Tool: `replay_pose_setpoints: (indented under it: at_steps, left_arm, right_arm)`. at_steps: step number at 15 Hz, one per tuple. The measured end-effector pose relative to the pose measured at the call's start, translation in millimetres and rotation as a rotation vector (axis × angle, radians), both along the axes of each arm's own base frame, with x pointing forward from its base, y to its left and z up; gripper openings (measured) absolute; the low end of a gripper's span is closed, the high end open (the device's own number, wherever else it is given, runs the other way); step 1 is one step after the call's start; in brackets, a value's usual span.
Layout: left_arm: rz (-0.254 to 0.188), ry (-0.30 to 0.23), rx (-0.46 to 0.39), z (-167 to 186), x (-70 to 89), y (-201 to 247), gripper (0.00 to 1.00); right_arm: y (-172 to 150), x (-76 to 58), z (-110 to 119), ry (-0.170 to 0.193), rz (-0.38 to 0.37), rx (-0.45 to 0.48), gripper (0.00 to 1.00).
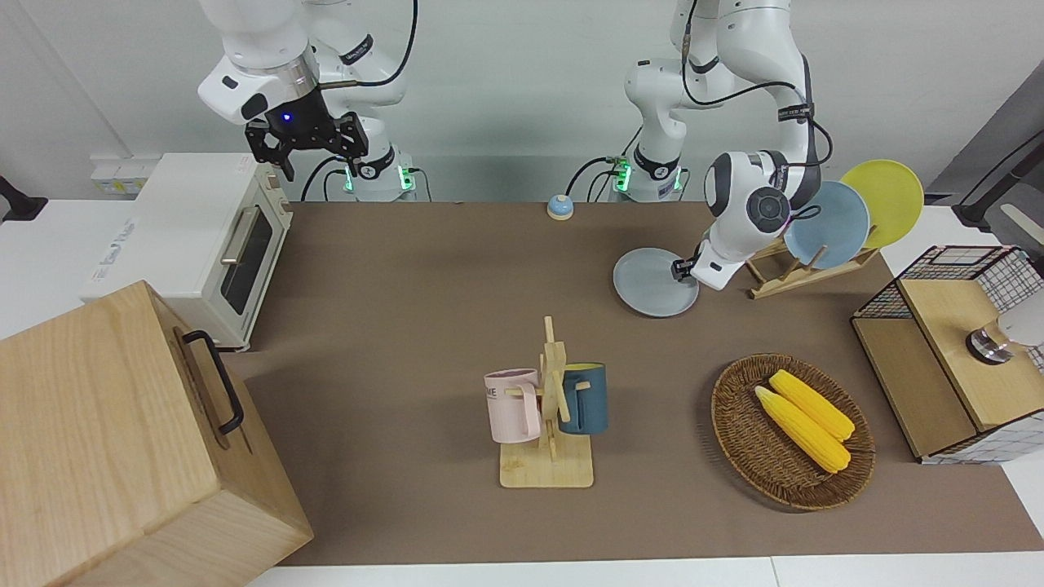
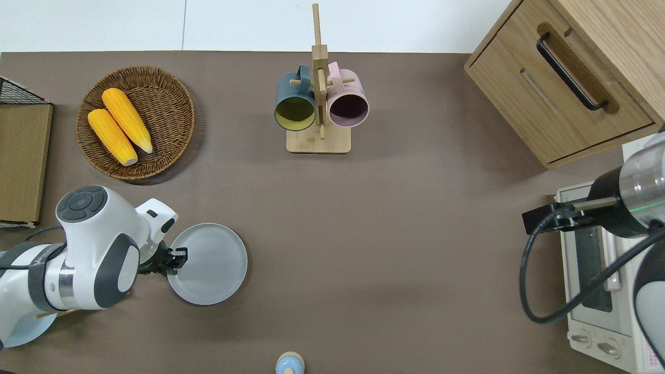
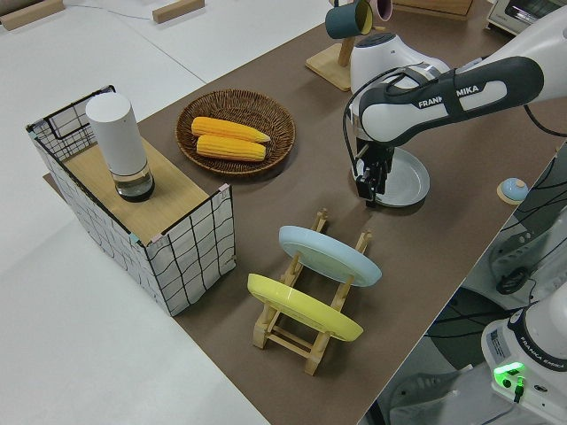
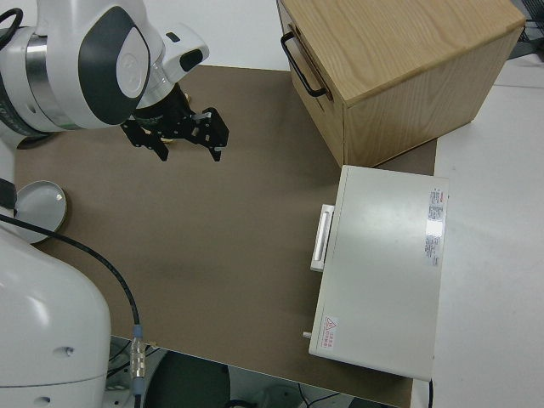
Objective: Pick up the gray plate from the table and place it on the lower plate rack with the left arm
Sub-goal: 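Close the left gripper on the gray plate's rim and lift it, then carry the gray plate toward the wooden rack and tilt it upright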
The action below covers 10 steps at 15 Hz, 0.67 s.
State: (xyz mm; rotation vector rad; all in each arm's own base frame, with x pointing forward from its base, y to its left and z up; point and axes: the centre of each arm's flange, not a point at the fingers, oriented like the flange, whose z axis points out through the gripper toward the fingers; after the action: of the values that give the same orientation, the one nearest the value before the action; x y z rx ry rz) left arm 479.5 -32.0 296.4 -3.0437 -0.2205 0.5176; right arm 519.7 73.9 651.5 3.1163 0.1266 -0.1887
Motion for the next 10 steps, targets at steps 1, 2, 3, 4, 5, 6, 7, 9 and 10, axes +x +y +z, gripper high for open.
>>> replay_pose_setpoints:
  at_steps: [1, 2, 3, 4, 5, 6, 7, 9, 10]
  left_arm:
    - [0.001, 0.000, -0.001, 0, 0.1, 0, 0.11]
    - [0.004, -0.001, -0.004, 2, 0.2, 0, 0.04]
    - [0.007, -0.005, -0.007, 4, 0.3, 0, 0.04]
    - [0.011, -0.006, -0.010, 5, 0.4, 0, 0.04]
    - [0.014, -0.006, -0.012, 5, 0.5, 1, 0.04]
    - [0.016, -0.008, -0.014, 5, 1.1, 1, 0.04]
    - [0.018, -0.015, -0.016, 8, 3.4, 1, 0.04]
    - [0.024, -0.026, -0.018, 24, 13.2, 3, 0.03]
    - [0.027, -0.032, -0.019, 38, 20.6, 5, 0.03]
  right_arm:
    - [0, 0.0, 0, 0.000, 0.000, 0.000, 0.99]
    - [0, 0.0, 0, 0.000, 0.000, 0.000, 0.99]
    - [0, 0.0, 0, 0.000, 0.000, 0.000, 0.99]
    - [0, 0.0, 0, 0.000, 0.000, 0.000, 0.99]
    - [0, 0.0, 0, 0.000, 0.000, 0.000, 0.99]
    - [0, 0.0, 0, 0.000, 0.000, 0.000, 0.99]
    - [0, 0.0, 0, 0.000, 0.000, 0.000, 0.99]
    - [0, 0.0, 0, 0.000, 0.000, 0.000, 0.99]
    - [0, 0.0, 0, 0.000, 0.000, 0.000, 0.99]
